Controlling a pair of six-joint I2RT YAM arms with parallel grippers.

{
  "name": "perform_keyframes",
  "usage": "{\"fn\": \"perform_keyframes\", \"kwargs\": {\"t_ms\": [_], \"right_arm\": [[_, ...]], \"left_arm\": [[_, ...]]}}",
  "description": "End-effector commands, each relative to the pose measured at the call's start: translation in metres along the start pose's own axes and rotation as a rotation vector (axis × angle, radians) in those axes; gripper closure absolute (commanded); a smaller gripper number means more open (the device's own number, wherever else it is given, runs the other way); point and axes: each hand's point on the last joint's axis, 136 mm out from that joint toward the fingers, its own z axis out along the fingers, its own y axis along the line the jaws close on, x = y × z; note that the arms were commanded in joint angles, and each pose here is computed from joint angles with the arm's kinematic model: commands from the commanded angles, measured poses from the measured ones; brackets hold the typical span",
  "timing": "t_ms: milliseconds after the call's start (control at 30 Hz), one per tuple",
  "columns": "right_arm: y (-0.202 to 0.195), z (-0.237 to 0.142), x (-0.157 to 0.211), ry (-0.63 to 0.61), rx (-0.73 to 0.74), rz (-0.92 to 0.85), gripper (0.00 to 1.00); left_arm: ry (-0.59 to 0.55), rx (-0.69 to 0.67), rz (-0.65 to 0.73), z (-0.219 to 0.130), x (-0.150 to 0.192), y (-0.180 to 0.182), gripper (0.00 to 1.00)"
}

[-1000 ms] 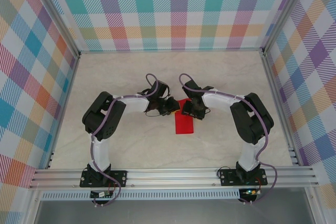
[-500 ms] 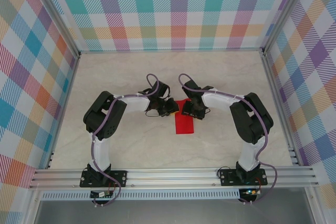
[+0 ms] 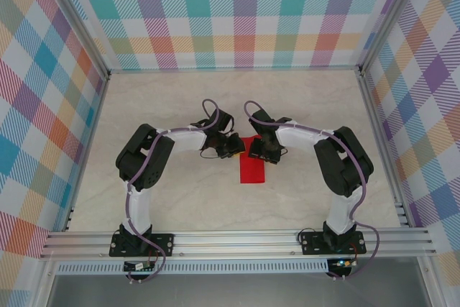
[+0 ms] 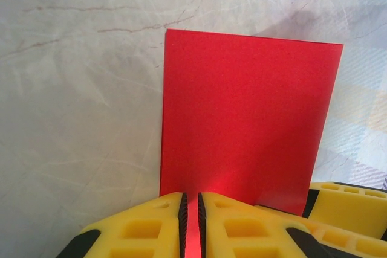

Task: Fold a paper plane with a square sheet of paper (pick it up from the middle)
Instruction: Hold the square sheet of paper at the center of the table.

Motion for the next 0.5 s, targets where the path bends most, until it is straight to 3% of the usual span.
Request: {"fn": "perform_keyframes", "kwargs": {"t_ms": [0,233,467], "right_arm": [[-0.054,0.049,0.024,0.088,0.197,0.015,0.43],[-0.042,0.038,0.02,0.073,0.139,0.011,0.42],[0.004,-0.028,-0.001,-0.024,-0.124,-0.003,0.39]], "left_arm": [[0.028,-0.061,0.009,0.01,0.008,0.012,0.85],[0.04,-0.103,0.0,0.013,0.011,0.022,0.86],[0.071,-0.18,0.0,0.014,0.021,0.043,0.87]]}}
